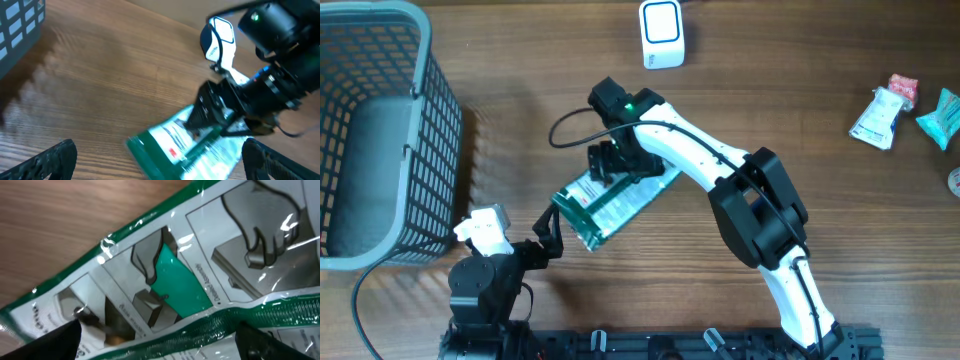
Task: Scan the item barcode
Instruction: 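Lower the right gripper onto the green wipes pack and grasp it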
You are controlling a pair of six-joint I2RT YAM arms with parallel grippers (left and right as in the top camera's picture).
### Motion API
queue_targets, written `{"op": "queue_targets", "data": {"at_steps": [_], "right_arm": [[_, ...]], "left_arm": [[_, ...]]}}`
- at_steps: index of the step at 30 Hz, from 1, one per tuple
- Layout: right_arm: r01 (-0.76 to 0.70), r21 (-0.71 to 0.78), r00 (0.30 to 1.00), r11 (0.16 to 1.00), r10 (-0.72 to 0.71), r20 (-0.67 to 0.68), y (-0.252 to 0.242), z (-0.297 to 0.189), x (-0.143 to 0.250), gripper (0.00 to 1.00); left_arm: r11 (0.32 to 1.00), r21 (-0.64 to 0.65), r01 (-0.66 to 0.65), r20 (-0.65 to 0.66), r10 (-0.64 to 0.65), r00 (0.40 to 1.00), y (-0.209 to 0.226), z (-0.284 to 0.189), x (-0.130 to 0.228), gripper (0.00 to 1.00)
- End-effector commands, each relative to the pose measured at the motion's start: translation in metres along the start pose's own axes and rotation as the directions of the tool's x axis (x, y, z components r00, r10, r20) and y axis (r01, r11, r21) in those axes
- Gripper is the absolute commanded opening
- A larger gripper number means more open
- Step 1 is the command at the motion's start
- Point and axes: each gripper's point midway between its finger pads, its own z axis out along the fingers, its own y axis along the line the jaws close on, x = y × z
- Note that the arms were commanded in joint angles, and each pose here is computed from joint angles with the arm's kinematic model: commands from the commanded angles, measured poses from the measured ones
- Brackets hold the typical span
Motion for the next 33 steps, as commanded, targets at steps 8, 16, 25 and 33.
{"op": "queue_targets", "data": {"at_steps": [8, 16, 25, 33], "right_arm": [[0.414, 0.292, 0.908, 0.862, -0.414, -0.064, -0.056, -0.048, 0.008, 1.00], [-0.154, 0.177, 0.985, 0.972, 0.136, 0.108, -0.041, -0.071, 0.013, 1.00], [-0.736, 0.044, 0.674, 0.675, 0.727, 0.132, -0.045, -0.016, 0.019, 1.00], [-0.772, 0.105, 0.635, 0.627, 0.762, 0.127, -0.069, 0.010, 0.037, 1.00]], "left_arm": [[1.000, -0.015, 0.010, 0.009, -0.010, 1.000, 0.003, 0.000, -0.001, 1.00], [1.000, -0.016, 0.011, 0.009, -0.010, 1.000, 0.003, 0.000, -0.001, 1.00], [1.000, -0.016, 0.011, 0.009, -0.010, 1.000, 0.003, 0.000, -0.001, 1.00], [1.000, -0.016, 0.011, 0.009, -0.010, 1.000, 0.003, 0.000, -0.001, 1.00]]}}
